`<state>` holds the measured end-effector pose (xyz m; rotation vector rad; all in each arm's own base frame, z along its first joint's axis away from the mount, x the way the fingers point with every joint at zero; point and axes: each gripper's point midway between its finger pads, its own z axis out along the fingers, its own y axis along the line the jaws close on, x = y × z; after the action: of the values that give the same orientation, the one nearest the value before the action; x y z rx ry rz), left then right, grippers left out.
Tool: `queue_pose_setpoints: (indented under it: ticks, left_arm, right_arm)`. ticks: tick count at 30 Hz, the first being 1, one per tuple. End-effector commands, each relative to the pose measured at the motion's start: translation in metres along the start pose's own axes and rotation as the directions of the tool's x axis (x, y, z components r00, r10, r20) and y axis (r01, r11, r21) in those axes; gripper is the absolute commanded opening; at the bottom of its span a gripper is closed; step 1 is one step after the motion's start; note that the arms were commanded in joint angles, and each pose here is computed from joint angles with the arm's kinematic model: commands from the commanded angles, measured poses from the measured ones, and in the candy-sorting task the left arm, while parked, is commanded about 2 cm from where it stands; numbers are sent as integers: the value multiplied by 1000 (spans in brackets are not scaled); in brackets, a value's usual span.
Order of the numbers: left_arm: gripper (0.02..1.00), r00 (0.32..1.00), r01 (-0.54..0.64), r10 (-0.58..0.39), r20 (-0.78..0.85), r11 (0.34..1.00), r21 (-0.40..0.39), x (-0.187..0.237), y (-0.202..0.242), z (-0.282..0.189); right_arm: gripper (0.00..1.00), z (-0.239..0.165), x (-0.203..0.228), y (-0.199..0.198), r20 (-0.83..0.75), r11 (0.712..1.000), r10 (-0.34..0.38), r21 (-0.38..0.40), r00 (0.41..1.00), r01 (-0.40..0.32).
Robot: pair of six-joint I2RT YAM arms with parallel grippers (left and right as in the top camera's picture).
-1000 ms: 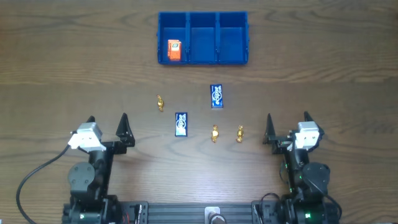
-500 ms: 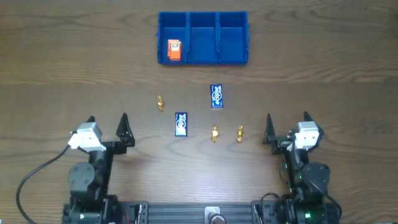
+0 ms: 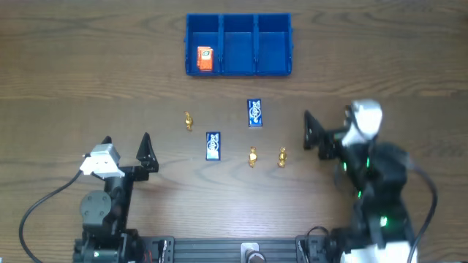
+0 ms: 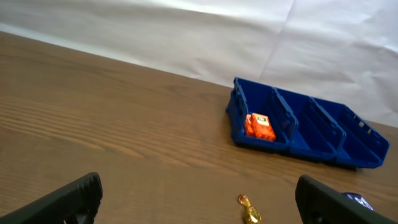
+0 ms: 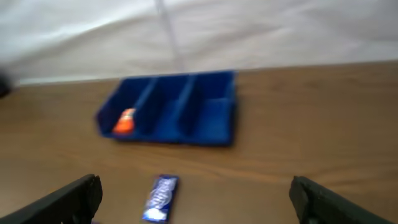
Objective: Sort Candies Into Trays
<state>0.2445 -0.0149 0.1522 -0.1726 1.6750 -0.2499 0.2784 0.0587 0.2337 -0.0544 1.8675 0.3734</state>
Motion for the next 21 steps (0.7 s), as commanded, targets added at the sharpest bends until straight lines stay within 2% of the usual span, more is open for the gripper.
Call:
queue_pose_setpoints:
  ticks: [1, 3, 8, 11, 13, 15, 21]
  left_arm:
    - [998, 999, -20, 20, -50, 1000, -7, 16, 4, 1]
    - [998, 999, -20, 20, -50, 1000, -7, 16, 4, 1]
    - [998, 999, -20, 20, -50, 1000, -7, 16, 4, 1]
    - [998, 999, -20, 20, -50, 1000, -7, 16, 4, 1]
    - [998, 999, -20, 20, -50, 1000, -7, 16, 4, 1]
    - [998, 999, -20, 20, -50, 1000, -7, 16, 4, 1]
    - [998, 999, -20, 20, -50, 1000, -7, 16, 4, 1]
  right_arm:
    - [998, 48, 10, 59, -295, 970, 42, -217, 955, -110]
    - [998, 69, 28, 84, -414, 966, 15, -229, 910, -121]
    - [998, 106, 83, 140, -642, 981, -47, -175, 765, -87]
    - [998, 118, 118, 171, -744, 989, -49, -130, 667, -73]
    - [998, 123, 134, 184, -775, 993, -38, -101, 631, -64]
    - [998, 129, 157, 195, -805, 999, 2, -24, 594, -36]
    - [998, 136, 198, 201, -830, 988, 98, 148, 550, 48]
